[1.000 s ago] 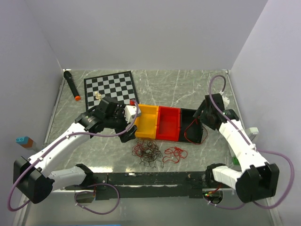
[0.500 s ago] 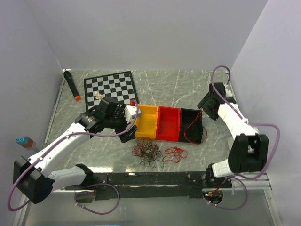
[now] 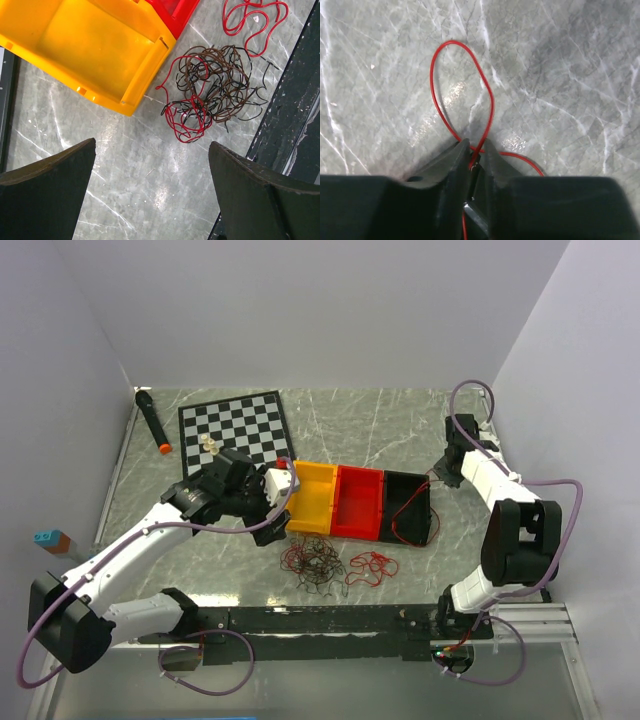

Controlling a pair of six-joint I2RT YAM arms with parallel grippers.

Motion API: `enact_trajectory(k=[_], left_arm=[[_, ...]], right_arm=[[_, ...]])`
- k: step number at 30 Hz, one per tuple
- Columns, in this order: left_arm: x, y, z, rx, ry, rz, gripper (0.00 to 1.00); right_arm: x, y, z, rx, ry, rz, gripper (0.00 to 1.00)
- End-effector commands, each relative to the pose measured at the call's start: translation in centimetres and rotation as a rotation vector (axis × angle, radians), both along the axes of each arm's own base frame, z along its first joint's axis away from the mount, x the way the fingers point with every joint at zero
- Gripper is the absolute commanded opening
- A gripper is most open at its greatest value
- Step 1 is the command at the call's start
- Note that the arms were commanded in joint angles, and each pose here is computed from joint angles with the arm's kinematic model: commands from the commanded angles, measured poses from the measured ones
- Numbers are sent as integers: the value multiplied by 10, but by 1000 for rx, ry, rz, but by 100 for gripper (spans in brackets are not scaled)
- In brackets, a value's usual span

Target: Untangle the cables

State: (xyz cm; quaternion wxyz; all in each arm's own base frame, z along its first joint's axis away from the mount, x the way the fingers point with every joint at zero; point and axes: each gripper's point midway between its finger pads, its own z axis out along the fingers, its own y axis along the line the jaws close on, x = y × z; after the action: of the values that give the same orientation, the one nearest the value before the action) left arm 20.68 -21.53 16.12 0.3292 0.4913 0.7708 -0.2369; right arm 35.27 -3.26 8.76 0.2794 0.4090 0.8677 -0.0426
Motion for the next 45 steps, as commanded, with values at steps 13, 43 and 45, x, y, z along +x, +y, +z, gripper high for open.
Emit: enact_trajectory(k=[13,43,45], left_arm=[[3,1,13,-26,-46,8,99],[5,-4,21,-41,-39,8,99],[4,-4,22,-45,-36,8,99]], right_arm=[[2,15,114,-25,-340,43,0],[-75,131,436,-67,-1162,583,0],[-89,124,466,-80,-1233,579,0]])
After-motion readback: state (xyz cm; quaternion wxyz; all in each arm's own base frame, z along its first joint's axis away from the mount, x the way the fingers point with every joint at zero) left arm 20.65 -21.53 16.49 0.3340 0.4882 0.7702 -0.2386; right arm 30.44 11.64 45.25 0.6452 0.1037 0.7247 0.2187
